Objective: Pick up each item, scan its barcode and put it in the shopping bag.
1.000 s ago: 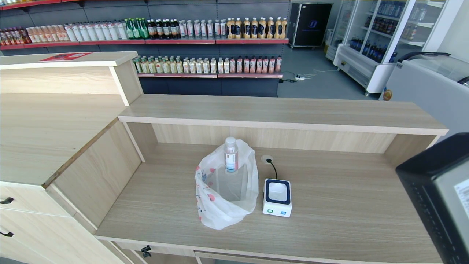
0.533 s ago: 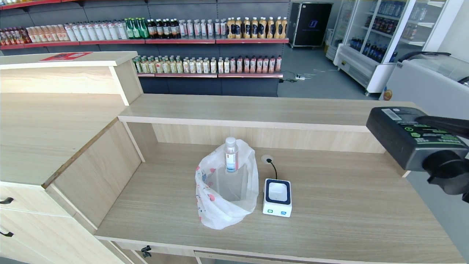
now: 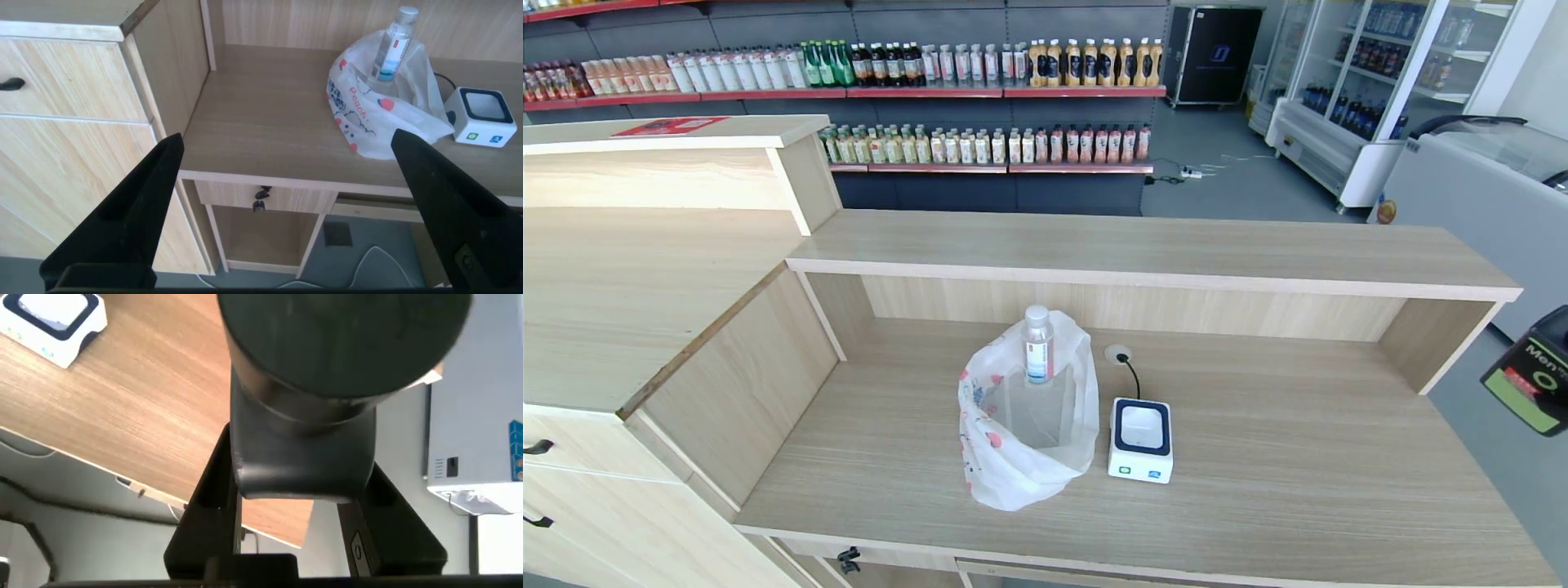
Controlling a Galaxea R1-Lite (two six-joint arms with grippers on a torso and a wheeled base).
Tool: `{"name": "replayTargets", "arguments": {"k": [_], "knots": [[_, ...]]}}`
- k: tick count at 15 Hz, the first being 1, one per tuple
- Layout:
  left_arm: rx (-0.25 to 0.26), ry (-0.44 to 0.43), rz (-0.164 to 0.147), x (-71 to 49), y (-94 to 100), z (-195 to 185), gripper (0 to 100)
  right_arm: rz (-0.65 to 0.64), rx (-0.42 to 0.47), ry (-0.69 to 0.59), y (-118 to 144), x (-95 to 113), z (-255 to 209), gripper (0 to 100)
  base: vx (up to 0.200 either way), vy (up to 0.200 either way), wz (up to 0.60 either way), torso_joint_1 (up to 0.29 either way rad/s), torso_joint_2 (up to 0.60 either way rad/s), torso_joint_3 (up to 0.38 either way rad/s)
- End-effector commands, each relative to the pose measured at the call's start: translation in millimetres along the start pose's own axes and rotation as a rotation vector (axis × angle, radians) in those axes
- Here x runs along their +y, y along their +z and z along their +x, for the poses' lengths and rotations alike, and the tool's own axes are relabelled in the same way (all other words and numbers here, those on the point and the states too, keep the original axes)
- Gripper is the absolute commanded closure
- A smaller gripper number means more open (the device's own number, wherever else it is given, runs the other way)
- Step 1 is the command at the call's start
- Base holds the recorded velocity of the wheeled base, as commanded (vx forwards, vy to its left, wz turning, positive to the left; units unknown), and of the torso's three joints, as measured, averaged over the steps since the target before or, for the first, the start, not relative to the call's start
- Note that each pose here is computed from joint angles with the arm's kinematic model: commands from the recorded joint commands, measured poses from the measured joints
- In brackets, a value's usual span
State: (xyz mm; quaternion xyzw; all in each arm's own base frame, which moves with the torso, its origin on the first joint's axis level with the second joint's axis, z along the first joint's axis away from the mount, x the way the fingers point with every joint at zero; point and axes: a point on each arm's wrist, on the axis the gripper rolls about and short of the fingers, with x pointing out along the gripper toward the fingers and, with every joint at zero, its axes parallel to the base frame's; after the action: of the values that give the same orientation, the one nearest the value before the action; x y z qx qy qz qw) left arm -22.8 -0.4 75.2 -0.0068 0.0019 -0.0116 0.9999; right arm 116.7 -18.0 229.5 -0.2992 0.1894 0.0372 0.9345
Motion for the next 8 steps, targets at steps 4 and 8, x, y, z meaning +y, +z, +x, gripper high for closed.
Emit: {"name": "replayTargets", "arguments": {"k": [4, 8], "knots": [[0.001, 0.000, 0.000, 0.0, 0.0, 0, 0, 0.185, 0.011, 0.137, -9, 23, 9, 100, 0.000, 0.000, 0.45, 0.002, 0.00, 0.003], [0.001, 0.000, 0.000, 0.0, 0.0, 0, 0, 0.344, 0.060, 0.113, 6, 26, 38, 100, 0.000, 0.000, 0.60, 0.004, 0.00, 0.002]]}}
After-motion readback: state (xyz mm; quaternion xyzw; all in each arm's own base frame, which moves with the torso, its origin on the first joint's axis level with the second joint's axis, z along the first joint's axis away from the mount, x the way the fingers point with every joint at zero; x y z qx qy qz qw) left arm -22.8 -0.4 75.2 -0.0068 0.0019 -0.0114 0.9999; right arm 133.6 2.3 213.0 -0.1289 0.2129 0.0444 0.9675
